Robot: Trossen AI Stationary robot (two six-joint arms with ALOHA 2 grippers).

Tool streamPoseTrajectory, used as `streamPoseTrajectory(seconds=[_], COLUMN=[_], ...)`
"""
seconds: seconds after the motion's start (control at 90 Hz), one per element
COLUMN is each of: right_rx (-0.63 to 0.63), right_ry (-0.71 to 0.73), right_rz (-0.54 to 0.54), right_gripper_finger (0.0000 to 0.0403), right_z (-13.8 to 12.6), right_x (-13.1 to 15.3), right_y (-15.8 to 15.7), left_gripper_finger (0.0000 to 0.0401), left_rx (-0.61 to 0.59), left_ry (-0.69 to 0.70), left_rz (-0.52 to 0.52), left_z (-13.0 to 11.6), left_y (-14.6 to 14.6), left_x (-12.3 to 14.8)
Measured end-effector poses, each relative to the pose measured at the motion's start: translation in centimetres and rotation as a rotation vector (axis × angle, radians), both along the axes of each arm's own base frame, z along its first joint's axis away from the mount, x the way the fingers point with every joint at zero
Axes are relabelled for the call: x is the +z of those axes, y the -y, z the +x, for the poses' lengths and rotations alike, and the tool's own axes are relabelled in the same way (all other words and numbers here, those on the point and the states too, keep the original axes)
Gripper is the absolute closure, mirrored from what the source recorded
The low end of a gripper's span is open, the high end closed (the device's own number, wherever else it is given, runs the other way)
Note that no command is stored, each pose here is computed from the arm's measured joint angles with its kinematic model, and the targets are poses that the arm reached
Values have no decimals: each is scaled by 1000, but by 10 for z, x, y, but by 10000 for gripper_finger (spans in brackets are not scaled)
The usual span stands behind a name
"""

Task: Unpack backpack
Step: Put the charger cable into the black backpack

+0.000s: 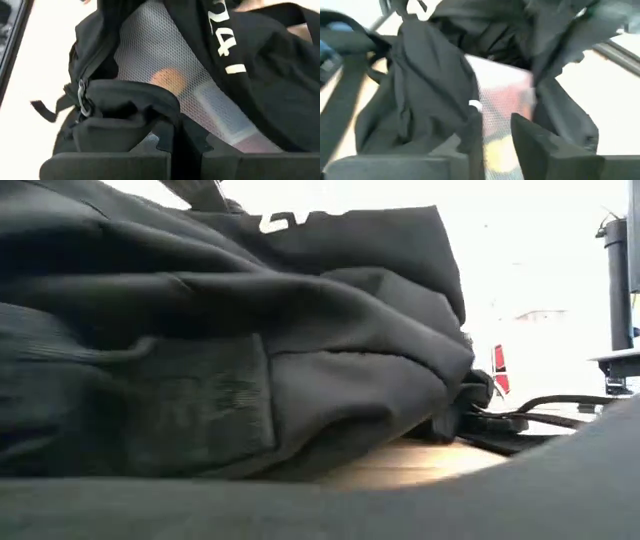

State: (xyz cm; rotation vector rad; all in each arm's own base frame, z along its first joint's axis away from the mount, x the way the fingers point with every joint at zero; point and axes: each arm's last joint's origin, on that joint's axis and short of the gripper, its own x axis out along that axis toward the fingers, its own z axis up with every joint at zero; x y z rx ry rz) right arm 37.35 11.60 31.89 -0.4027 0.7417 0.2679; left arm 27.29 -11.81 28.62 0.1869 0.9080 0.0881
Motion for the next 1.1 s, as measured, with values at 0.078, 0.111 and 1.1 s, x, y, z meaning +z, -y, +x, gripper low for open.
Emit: streamPoseTrajectory(seconds=[0.078, 0.111, 1.1], right_rx=[4, -17, -1200], right_ry=[20, 18, -82], right_rz=[18, 37, 137], right_gripper_finger=[291, 285, 231], right_z=[-19, -28, -202], right_x=[20, 29, -70], right_y=[-2, -1, 112], left_gripper_finger=[401, 401, 401], left_rx=[-23, -29, 207], left_ry=[-3, -9, -83], left_rz=[8, 16, 491], left_z=[-2, -3, 3], left_y=[4, 5, -57], left_x=[0, 0, 0])
